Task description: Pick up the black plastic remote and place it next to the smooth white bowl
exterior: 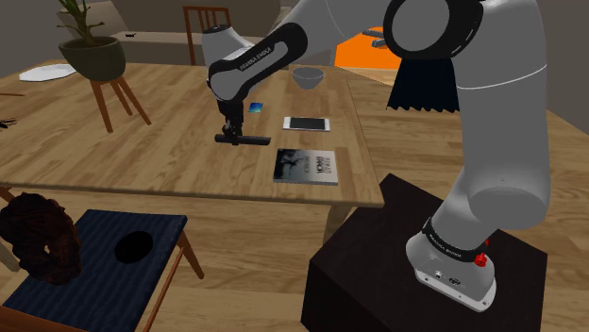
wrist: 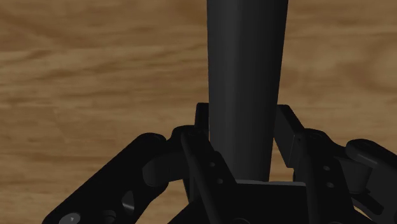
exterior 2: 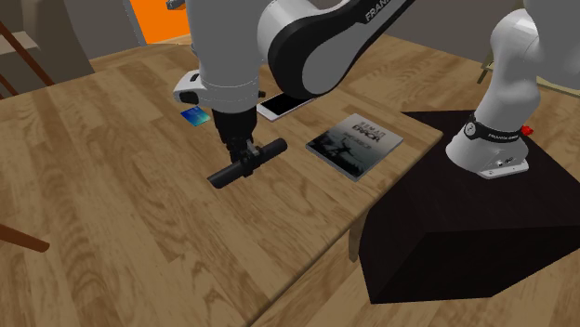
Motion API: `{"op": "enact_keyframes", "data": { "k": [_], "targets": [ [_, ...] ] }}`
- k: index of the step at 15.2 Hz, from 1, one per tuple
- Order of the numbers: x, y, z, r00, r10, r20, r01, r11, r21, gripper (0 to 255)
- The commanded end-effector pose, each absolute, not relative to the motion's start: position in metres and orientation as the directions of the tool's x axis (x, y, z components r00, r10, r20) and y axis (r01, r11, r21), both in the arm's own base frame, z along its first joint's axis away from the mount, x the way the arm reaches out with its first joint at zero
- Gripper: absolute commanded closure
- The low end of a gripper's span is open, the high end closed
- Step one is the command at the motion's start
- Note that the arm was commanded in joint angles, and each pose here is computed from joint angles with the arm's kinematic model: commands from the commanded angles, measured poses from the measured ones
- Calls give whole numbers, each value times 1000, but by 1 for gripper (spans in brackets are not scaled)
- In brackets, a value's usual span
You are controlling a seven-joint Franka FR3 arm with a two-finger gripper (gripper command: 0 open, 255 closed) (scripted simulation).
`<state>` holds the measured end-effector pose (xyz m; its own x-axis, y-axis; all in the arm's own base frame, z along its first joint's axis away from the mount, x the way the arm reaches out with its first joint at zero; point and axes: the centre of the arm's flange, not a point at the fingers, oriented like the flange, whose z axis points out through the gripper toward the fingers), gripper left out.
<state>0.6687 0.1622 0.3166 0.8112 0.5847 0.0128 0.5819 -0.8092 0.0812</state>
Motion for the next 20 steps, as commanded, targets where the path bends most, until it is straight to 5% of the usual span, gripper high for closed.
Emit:
{"op": "enact_keyframes", "data": {
  "k": [1, 20],
  "targets": [
    [669, 161, 315, 812, 583, 10, 581, -810, 81, 255],
    [669, 161, 383, 812, 583, 10, 581, -810, 81, 255]
  ]
}}
